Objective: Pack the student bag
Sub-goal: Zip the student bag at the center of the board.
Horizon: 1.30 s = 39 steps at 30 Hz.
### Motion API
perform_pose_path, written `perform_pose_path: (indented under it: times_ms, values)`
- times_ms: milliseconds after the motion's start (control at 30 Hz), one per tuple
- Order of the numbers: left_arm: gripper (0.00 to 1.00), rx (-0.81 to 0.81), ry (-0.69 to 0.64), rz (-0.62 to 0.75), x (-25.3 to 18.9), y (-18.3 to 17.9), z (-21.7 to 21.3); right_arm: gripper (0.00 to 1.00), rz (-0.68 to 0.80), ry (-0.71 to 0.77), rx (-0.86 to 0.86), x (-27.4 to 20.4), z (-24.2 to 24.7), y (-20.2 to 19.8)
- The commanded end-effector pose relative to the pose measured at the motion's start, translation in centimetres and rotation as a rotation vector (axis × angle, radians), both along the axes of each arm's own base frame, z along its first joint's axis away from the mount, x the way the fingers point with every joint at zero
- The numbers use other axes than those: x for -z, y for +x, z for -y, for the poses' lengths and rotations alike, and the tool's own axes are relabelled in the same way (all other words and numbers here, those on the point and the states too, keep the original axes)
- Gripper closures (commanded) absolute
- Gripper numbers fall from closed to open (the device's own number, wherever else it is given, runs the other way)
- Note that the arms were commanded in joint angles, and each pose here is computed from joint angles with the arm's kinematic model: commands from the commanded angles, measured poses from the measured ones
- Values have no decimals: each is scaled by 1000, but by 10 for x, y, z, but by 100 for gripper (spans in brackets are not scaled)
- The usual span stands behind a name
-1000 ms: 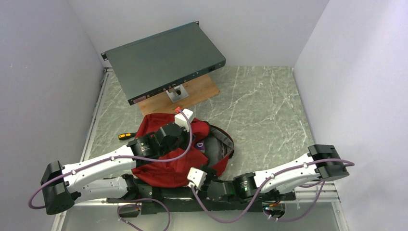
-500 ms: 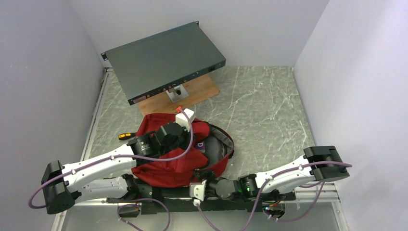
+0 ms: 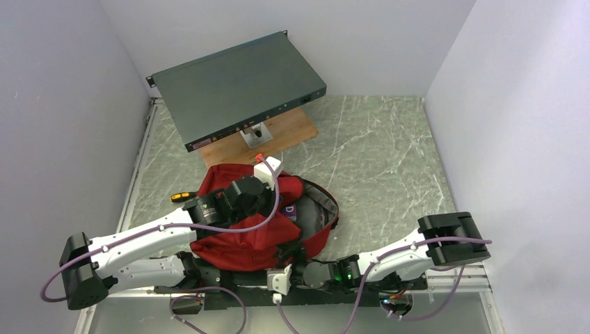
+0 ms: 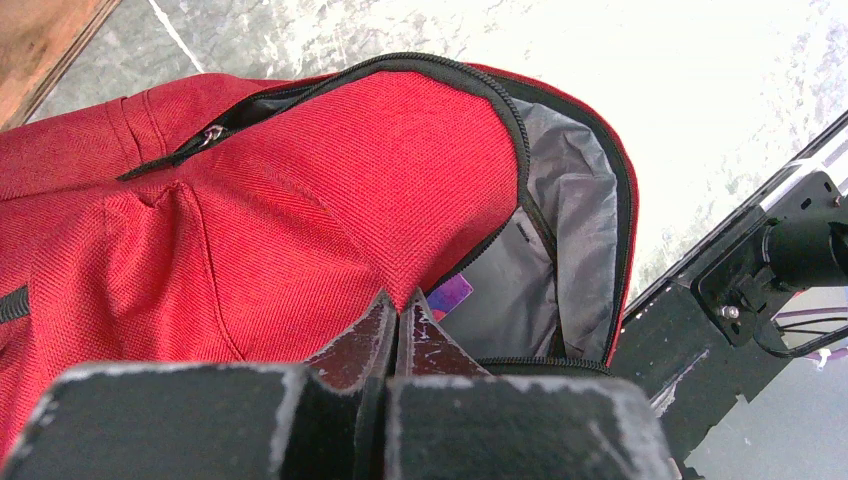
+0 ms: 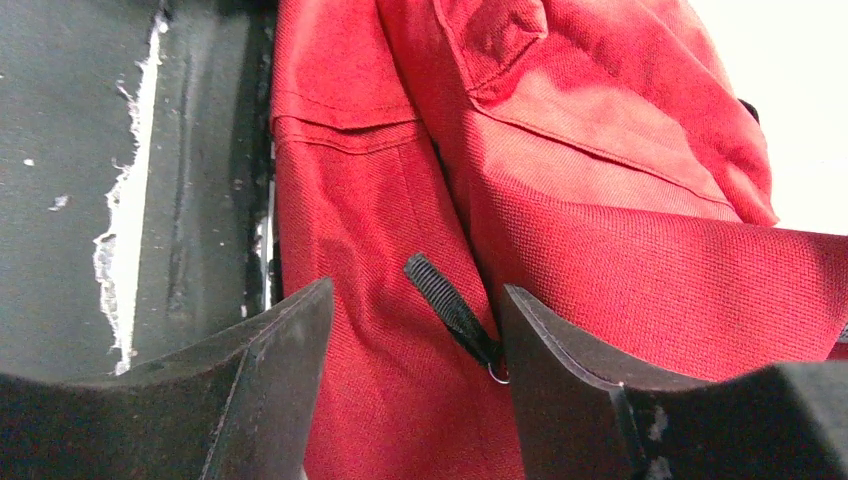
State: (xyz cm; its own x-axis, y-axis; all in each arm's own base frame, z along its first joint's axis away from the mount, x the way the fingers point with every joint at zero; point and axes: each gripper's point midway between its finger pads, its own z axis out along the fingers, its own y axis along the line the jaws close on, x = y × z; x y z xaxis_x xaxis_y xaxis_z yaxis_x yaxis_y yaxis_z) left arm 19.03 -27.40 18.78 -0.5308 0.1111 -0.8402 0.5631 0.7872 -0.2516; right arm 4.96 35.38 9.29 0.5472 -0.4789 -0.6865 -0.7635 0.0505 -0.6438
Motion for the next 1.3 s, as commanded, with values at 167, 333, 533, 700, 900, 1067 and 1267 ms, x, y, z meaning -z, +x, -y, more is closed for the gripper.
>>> perform_pose_path:
  times_ms: [167,333,533,700,900,1067,1267]
  values:
    - [100,27,-106,21,-31,-1,14,74,38,124,115,-37,-7,24]
    - [99,25,-89,15,-24,-1,13,100,-63,134,105,-37,-1,19]
    - [50,17,-49,38,-25,3,7,100,-267,250,122,-44,10,13]
    - [9,20,-40,72,-32,-2,-8,100,-423,331,130,-47,14,9]
    - [0,59,-123,67,-36,-31,-36,100,-608,492,195,-58,19,14]
    - [0,185,-207,53,-22,-64,-45,100,-690,599,225,-62,28,22]
    - [15,366,-254,-39,-9,-98,-30,100,-713,636,241,-67,24,27]
